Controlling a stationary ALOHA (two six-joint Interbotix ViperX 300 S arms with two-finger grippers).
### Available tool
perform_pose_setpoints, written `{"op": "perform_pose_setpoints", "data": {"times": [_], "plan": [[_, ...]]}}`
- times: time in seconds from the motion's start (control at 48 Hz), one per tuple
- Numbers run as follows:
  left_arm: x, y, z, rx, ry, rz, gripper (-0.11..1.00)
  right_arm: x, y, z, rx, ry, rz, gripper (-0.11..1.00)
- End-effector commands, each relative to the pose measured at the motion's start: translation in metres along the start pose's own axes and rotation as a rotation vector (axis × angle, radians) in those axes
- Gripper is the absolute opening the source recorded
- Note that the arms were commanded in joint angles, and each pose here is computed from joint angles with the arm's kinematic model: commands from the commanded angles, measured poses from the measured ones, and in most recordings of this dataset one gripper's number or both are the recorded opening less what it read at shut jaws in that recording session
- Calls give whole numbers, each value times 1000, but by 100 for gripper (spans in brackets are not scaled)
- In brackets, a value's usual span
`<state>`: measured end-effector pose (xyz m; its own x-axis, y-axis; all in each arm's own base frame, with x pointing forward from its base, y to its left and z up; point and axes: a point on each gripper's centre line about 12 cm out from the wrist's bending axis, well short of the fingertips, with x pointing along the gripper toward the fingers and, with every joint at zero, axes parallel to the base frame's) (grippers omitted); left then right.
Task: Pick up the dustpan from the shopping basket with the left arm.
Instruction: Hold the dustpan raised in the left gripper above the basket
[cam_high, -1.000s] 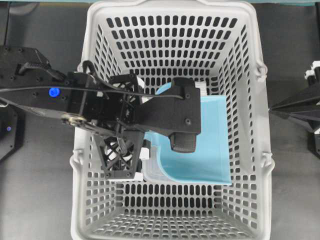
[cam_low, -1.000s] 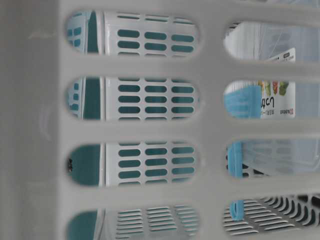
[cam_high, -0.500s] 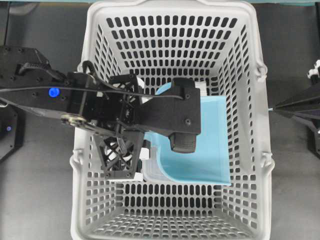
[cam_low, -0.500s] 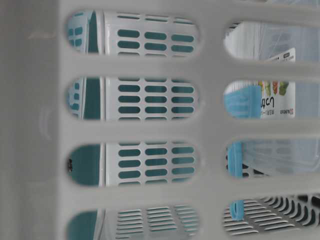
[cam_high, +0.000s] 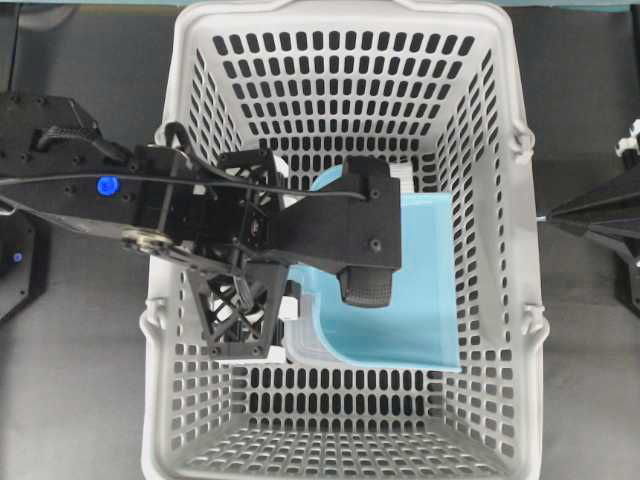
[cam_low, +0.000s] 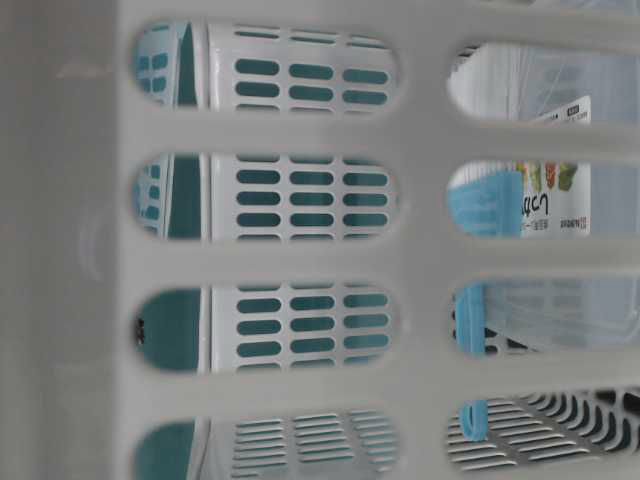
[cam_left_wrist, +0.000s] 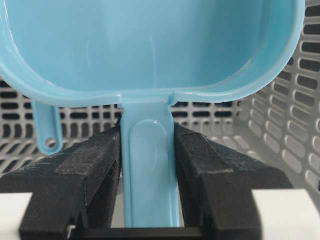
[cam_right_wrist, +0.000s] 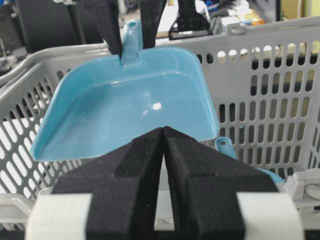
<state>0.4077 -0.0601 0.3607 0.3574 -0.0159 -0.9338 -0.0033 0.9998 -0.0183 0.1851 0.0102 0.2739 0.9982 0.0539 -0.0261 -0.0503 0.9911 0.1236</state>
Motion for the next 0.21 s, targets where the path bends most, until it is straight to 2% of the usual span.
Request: {"op": "perform_pose_setpoints", "data": {"times": [0.0,0.188], "plan": [[-22,0,1,3,-58,-6,31,1,0,2,5,-3,1,0],[-22,0,1,1,-56,-6,31,1,0,2,5,-3,1,0]]}}
